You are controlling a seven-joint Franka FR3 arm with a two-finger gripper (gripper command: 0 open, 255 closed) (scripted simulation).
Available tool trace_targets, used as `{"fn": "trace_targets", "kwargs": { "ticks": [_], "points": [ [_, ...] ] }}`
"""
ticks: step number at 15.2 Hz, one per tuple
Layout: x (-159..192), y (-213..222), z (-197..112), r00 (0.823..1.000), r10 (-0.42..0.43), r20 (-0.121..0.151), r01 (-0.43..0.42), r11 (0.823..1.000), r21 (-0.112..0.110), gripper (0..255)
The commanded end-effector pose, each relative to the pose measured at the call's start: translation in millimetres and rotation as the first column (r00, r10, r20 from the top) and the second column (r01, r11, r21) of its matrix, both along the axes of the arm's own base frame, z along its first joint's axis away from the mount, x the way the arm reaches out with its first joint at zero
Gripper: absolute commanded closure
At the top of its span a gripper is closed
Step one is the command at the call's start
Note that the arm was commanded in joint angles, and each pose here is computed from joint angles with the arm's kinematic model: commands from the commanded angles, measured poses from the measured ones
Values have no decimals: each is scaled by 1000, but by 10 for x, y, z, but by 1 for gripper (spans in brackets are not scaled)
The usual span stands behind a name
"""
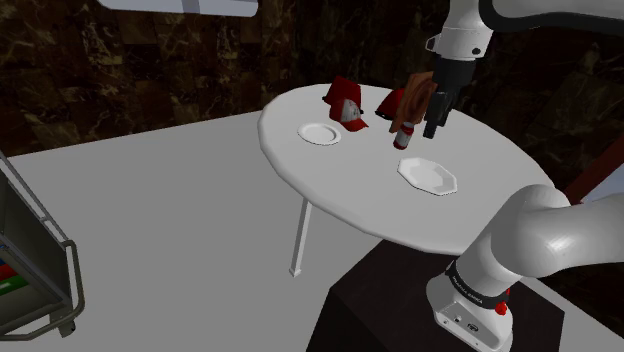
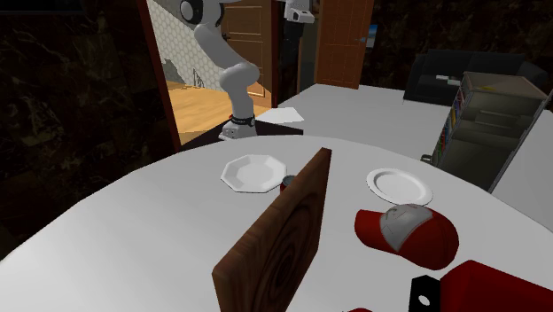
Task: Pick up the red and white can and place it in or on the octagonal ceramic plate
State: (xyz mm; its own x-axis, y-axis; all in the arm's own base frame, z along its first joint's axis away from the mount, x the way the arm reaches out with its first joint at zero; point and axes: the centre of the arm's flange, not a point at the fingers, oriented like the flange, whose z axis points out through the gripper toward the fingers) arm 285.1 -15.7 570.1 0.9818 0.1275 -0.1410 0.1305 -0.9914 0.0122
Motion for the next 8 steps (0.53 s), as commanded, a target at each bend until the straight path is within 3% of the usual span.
{"fn": "trace_targets", "kwargs": {
  "ticks": [1,8],
  "points": [
    [0,0,0,1000,0,0,0,1000,0,0],
    [352,-830,-294,1000,31,-6,-31,999,20,0]
  ]
}}
